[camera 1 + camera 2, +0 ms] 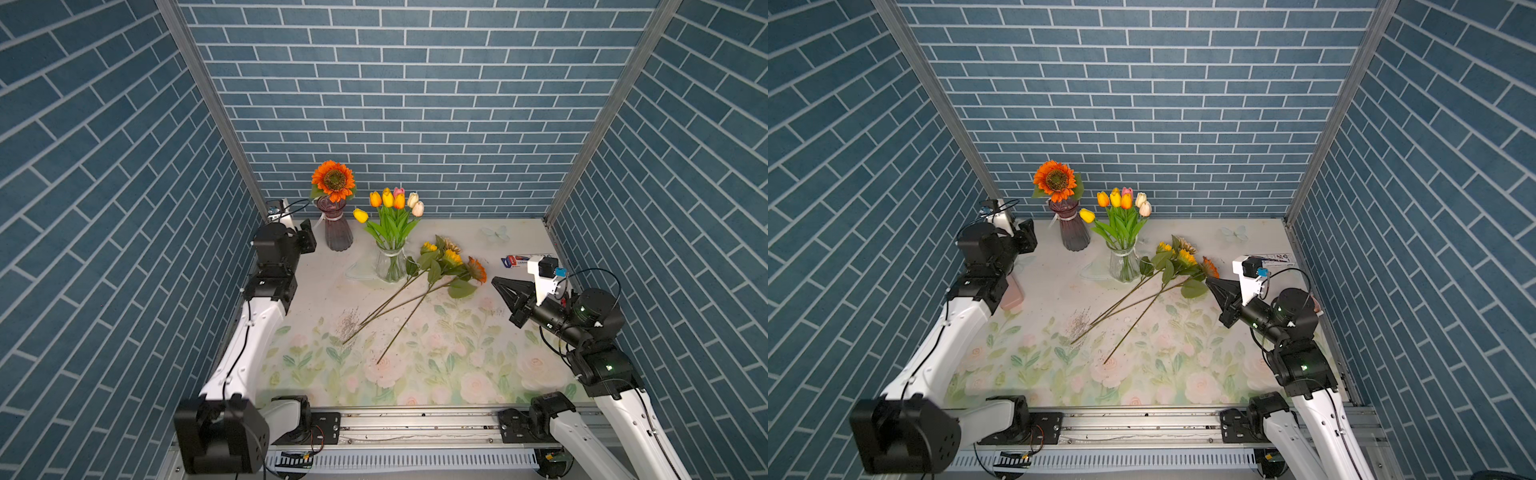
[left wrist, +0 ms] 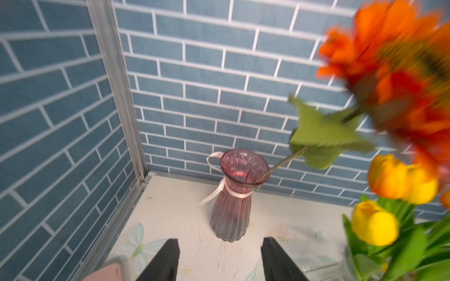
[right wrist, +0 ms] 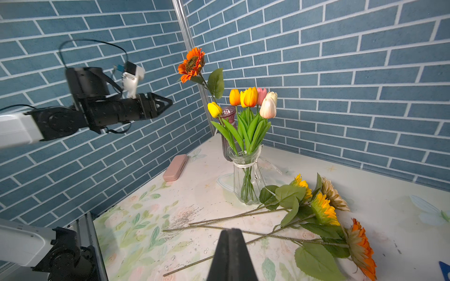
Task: Arrange the flowers in different vases according to their variety
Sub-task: Insert the flower into the vase, then pick up the flower at the center of the board.
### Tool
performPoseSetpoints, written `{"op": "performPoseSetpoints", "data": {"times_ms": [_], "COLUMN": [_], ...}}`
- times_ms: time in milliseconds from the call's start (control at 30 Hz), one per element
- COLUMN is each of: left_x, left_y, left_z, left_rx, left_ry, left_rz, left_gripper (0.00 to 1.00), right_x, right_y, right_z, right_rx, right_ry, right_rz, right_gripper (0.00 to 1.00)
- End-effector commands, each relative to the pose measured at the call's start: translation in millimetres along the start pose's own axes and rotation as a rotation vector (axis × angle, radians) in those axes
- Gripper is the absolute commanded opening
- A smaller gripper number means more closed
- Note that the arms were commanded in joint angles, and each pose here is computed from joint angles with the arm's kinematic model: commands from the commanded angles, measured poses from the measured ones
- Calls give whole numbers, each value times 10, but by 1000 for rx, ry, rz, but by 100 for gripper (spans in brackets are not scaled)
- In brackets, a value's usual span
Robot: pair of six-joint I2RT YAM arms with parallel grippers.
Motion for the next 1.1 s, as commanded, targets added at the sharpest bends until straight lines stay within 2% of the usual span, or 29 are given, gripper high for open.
{"op": "performPoseSetpoints", "data": {"times_ms": [0, 133, 267, 367, 500, 633, 767, 900, 1067], "left_x": [39, -145, -469, -695, -935, -1248, -1737, -2154, -2508], "left_y": [42, 61, -39, -87, -164, -368, -725, -1008, -1411], "left_z": [-332, -686, -1047, -1329, -1539, -1536, -1455, -1264, -952], "left_rx": [18, 58, 124, 131, 134, 216, 308, 348, 419], "left_ry": [17, -155, -447, -631, -773, -881, -925, -934, -946], "left_rz": [-23, 24, 120, 184, 230, 276, 393, 457, 531], "left_gripper": [59, 59, 61, 62, 66, 67, 66, 64, 59], "right_x": [61, -18, -183, -306, -433, -528, -569, -579, -571], "right_y": [60, -14, -121, -181, -219, -241, -251, -241, -212], "right_z": [-73, -55, -10, 22, 33, 7, -18, -66, -144], "right_rx": [-11, 23, 82, 107, 105, 100, 102, 104, 103], "right_ry": [1, -53, -165, -248, -343, -432, -475, -509, -542], "right_rz": [-2, 49, 125, 179, 240, 277, 290, 289, 279], "right_gripper": [0, 0, 0, 0, 0, 0, 0, 0, 0]}}
Point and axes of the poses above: each gripper's point midway between its finger pads, its own z axis out along the fingers, its own x axis along the line the jaws close on, y = z × x, the point moved 6 cm from there along -z, back along the fingers, and after that the axes turned 1 degree about -z, right-handed, at the moved point
